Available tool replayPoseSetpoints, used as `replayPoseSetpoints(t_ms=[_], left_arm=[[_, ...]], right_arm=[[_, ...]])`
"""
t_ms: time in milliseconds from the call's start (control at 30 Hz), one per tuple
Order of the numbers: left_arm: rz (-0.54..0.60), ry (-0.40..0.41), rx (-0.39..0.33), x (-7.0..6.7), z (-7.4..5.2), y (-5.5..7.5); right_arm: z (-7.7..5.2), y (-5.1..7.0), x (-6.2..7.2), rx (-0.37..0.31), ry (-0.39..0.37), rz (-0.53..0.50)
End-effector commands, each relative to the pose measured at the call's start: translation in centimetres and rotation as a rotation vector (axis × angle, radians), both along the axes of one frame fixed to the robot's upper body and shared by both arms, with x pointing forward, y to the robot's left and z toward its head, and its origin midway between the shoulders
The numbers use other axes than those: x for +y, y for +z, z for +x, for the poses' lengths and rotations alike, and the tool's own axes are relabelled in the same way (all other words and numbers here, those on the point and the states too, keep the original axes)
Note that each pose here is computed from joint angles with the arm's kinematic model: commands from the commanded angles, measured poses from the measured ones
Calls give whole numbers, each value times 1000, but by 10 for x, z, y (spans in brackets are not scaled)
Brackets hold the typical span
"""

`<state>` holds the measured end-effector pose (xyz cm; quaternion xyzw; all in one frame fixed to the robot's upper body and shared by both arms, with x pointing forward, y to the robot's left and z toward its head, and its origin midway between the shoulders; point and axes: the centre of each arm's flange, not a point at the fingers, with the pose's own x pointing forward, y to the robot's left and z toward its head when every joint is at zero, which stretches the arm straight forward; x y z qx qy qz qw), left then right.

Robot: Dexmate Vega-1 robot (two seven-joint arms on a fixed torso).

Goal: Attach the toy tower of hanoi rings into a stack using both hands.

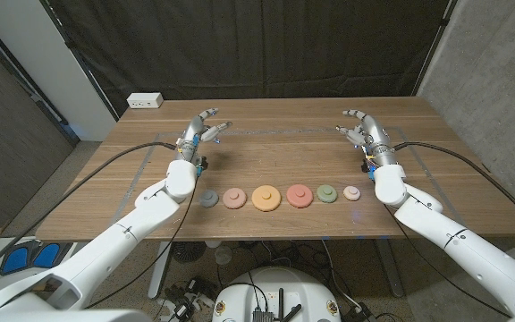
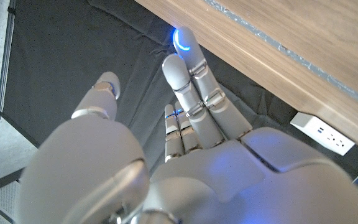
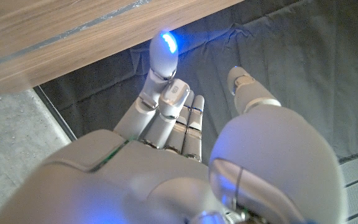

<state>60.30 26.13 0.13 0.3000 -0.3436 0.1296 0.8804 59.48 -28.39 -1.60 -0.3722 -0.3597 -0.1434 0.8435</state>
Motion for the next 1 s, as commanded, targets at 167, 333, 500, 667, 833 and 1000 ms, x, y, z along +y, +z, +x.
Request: replayPoseSetpoints(t_ms=[167,333,500,667,833,1000], left_arm=[[156,180,-39,4,-26,17],[202,206,-31,5,-25,18],[283,258,-30,1,-26,23],[338,291,-32,-2,-27,26],[401,331,-27,-2,-29,30],[466,358,-15,-2,-30,34]], right_arm=[[-16,9,13,6,-119,-118],[-21,10,16,12,-161,-163],[-25,10,21,22,-207,-213],[-27,11,26,28,-243,-254],[-28,16,33,33,-262,-302],[-29,21,41,41,-282,-336]])
